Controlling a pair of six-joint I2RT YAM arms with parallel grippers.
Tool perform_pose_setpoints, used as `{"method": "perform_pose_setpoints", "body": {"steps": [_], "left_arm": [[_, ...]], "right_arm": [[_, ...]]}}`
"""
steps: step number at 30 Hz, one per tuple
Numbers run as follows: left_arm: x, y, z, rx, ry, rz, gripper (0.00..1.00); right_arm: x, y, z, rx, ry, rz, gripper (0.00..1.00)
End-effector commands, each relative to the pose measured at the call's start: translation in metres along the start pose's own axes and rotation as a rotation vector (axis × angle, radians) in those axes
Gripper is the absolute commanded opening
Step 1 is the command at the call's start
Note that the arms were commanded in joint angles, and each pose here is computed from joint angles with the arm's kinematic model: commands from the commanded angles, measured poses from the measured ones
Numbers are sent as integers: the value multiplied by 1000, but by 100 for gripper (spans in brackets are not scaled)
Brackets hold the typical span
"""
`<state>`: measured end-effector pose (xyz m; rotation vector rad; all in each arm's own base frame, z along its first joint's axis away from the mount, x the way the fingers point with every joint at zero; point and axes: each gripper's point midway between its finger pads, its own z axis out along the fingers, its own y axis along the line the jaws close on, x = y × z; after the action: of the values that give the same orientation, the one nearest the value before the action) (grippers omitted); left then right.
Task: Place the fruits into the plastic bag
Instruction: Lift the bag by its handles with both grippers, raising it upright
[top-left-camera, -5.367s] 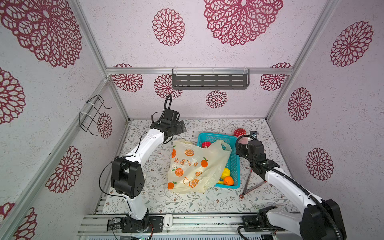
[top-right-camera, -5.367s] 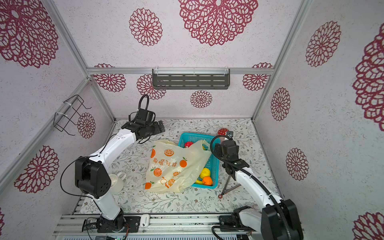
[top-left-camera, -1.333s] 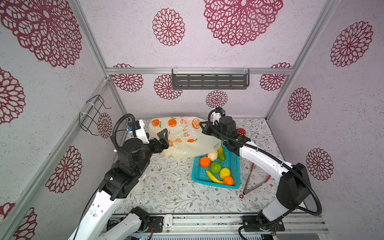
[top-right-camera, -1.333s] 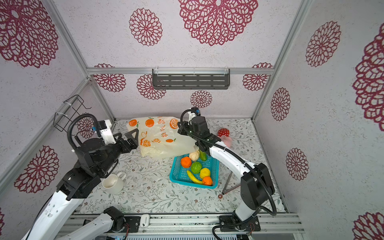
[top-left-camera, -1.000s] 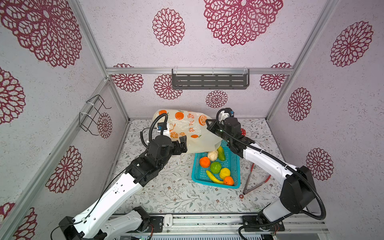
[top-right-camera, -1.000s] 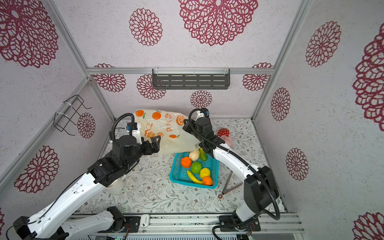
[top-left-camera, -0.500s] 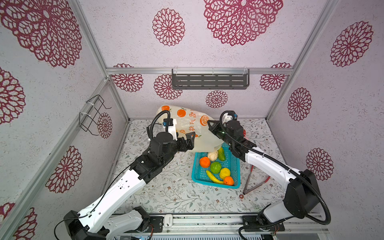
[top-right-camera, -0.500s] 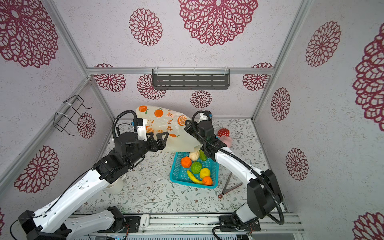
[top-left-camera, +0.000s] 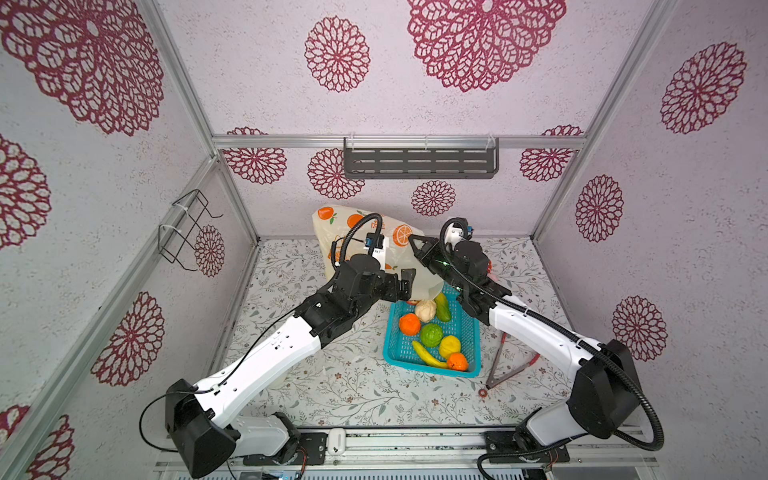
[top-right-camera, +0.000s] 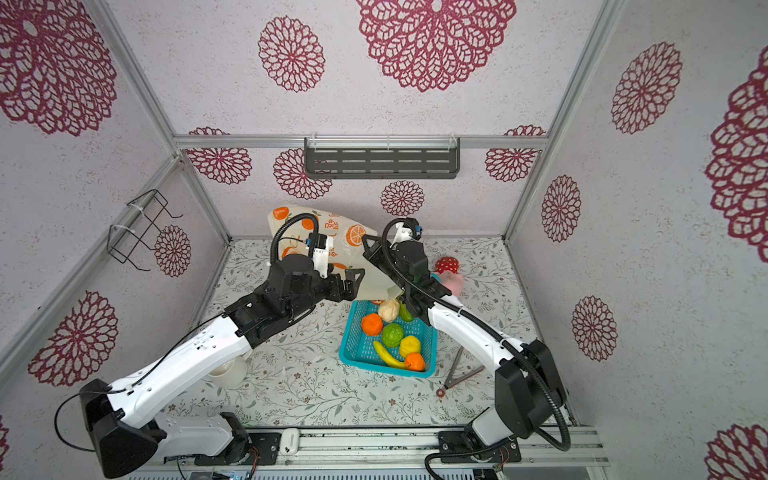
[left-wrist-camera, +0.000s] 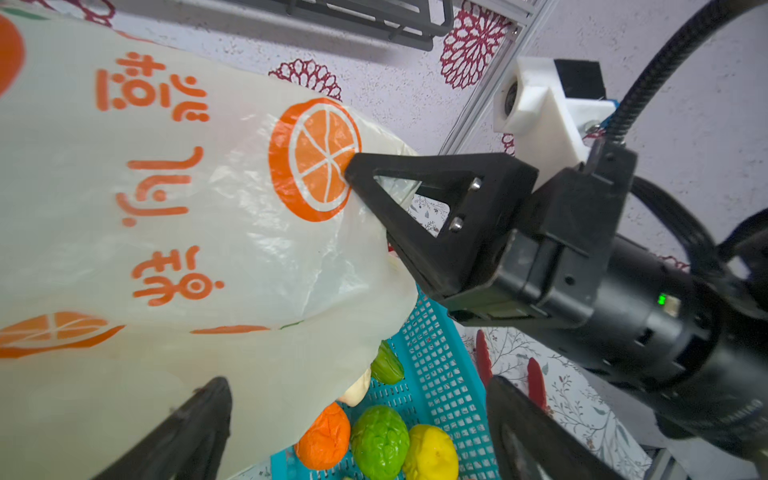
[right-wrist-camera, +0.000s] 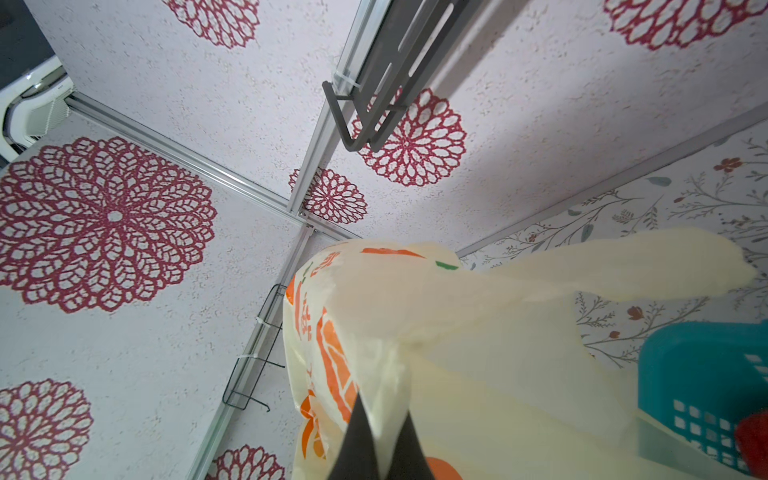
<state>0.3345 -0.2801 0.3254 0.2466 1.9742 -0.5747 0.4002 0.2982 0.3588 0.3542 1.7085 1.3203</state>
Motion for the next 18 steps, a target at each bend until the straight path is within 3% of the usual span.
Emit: {"method": "perform_pose_setpoints", "body": {"steps": [1, 9, 13, 18], "left_arm": [[3, 6, 6, -52, 30, 107, 97], [12, 10, 27, -86, 58, 220, 98], [10, 9, 37, -85, 48, 238, 100], [2, 9, 47, -82, 13, 229, 95]], "right_arm": [[-17, 40, -18, -116, -51, 32, 0], [-18, 48, -23, -139, -45, 37, 0], [-16, 49, -24, -144, -33, 48, 0], [-10, 49, -22, -152, -3, 73, 0]]}}
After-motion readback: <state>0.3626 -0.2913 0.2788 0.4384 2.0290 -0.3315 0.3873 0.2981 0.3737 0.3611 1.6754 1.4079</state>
